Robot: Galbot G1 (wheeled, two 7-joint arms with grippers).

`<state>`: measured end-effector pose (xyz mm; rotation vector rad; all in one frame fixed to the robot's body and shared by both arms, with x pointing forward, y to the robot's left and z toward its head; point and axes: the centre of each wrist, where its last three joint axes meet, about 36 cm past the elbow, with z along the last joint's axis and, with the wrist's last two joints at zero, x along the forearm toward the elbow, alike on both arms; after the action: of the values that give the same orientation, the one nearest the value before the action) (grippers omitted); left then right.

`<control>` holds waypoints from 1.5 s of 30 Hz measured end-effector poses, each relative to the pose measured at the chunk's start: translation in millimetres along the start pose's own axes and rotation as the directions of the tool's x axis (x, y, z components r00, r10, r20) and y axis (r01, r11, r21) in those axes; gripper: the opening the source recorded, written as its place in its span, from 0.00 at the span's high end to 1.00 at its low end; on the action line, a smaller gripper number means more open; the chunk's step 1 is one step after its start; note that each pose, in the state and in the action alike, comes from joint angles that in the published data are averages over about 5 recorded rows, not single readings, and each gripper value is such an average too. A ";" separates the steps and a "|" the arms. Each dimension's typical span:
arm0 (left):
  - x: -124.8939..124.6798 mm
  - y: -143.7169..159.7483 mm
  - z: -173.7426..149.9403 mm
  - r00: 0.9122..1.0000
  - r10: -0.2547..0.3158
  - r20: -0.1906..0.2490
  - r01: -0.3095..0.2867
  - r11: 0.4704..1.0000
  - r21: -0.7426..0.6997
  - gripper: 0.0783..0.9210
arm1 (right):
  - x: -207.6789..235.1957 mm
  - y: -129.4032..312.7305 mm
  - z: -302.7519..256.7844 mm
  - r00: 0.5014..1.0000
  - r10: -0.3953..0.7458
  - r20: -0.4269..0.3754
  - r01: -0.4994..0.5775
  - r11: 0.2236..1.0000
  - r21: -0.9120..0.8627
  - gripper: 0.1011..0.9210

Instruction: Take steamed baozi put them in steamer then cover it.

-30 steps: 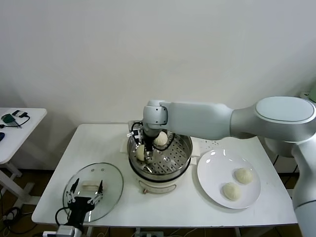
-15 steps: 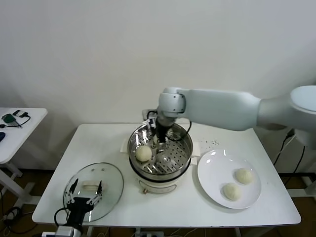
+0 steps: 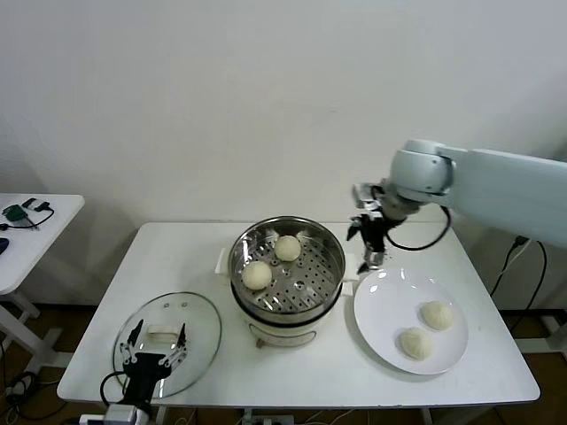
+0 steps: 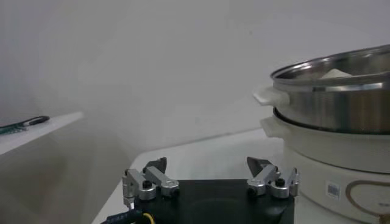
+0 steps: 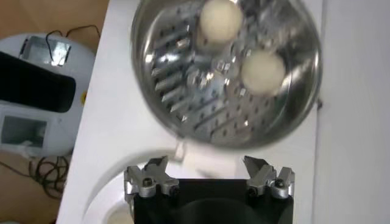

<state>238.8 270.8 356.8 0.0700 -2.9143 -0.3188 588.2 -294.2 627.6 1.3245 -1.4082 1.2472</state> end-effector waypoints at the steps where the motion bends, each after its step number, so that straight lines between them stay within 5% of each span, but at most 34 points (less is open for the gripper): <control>1: 0.6 0.1 -0.2 1.000 -0.001 -0.001 0.001 1.000 -0.001 0.12 | -6.8 4.8 9.9 1.000 -0.007 -0.006 0.006 1.000 -0.009 0.12; 21: 4.5 -1.1 3.5 1.000 -0.018 -0.025 0.018 1.000 -0.017 0.12 | -121.9 64.6 94.1 0.986 -0.126 -0.110 0.118 0.990 -0.081 0.12; 36: 2.7 -2.4 5.8 0.999 -0.021 -0.039 0.021 1.000 -0.001 0.12 | -152.0 63.4 94.8 0.983 -0.139 -0.116 0.130 0.988 -0.082 0.12; 45: 0.0 -1.2 5.2 0.999 -0.019 -0.035 0.019 1.000 -0.003 0.12 | -154.9 60.5 92.7 0.984 -0.139 -0.115 0.131 0.989 -0.074 0.26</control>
<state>237.7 270.8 351.5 0.1017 -2.8803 -0.3220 551.8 -359.5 452.4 1.2570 -1.2443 1.1610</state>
